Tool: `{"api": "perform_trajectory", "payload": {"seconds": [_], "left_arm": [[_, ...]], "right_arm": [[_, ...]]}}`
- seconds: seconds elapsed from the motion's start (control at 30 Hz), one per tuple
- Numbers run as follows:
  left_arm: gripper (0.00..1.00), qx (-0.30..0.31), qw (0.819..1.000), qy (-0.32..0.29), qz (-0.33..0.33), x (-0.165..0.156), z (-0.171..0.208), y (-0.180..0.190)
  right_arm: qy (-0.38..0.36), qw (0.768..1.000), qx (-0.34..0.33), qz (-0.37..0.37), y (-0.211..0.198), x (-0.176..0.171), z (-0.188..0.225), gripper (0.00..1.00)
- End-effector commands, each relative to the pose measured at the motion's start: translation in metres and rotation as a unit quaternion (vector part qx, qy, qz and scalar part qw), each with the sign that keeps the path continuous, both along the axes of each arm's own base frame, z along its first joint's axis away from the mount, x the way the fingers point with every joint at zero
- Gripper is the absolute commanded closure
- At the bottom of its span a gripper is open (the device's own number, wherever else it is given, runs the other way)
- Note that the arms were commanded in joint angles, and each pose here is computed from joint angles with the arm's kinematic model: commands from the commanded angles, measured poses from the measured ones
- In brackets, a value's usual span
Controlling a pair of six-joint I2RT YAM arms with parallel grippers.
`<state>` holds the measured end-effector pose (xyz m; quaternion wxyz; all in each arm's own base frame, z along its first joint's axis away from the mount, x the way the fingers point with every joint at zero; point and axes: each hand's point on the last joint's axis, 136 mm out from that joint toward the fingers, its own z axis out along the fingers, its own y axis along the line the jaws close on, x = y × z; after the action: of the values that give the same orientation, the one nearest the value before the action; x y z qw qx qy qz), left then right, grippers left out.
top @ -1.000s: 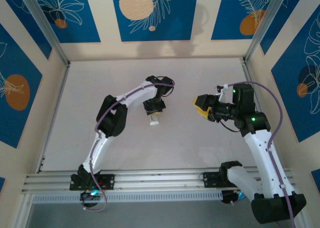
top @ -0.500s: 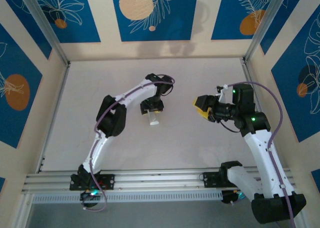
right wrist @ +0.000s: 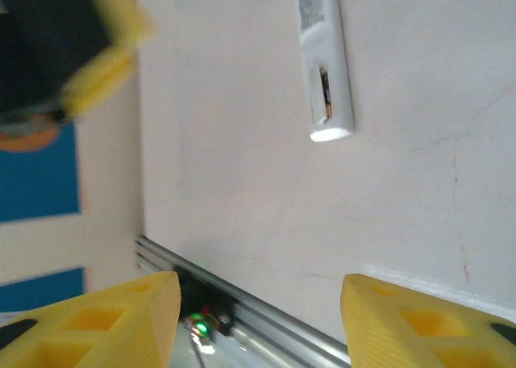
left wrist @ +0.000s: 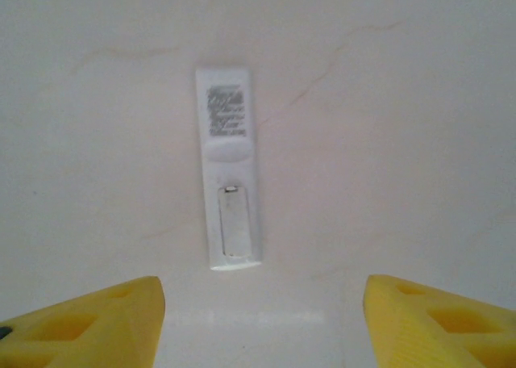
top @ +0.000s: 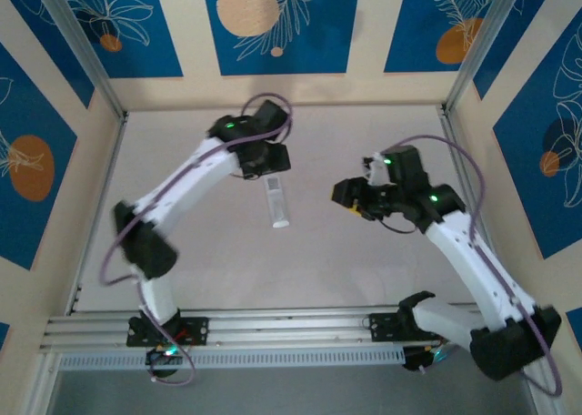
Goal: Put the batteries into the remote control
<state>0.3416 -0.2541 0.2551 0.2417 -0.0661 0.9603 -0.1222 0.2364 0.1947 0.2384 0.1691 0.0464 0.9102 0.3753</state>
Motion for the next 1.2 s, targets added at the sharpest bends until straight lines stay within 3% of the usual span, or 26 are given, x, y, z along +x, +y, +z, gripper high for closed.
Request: {"api": "perform_trajectory", "payload": {"seconds": [0.0,0.1,0.23,0.33,0.5,0.9,1.17], "left_arm": [[0.34,-0.045,0.987,-0.14,-0.057,-0.014,0.066,0.021],[0.34,-0.045,0.975,-0.197,-0.089,-0.044,0.08,0.049],[0.34,0.011,0.982,-0.184,-0.031,-0.073,0.063,0.108],[0.33,0.024,0.98,-0.196,-0.009,-0.091,0.052,0.133],[0.28,-0.003,0.969,-0.246,0.004,-0.108,0.054,0.152],[0.17,-0.006,0.974,-0.225,0.027,-0.103,0.036,0.151],[0.11,-0.007,0.976,-0.215,0.032,-0.101,0.028,0.15]], "right_arm": [[-0.036,0.989,-0.134,0.04,0.018,0.018,-0.029,0.49],[-0.049,0.977,-0.194,0.076,0.045,0.043,-0.056,0.53],[-0.046,0.958,-0.271,0.079,0.062,0.081,-0.092,0.54],[-0.041,0.941,-0.32,0.1,0.08,0.097,-0.118,0.54],[-0.028,0.934,-0.334,0.127,0.112,0.112,-0.152,0.61],[0.017,0.932,-0.335,0.137,0.122,0.107,-0.183,0.84],[0.027,0.93,-0.334,0.15,0.126,0.099,-0.192,0.87]]}}
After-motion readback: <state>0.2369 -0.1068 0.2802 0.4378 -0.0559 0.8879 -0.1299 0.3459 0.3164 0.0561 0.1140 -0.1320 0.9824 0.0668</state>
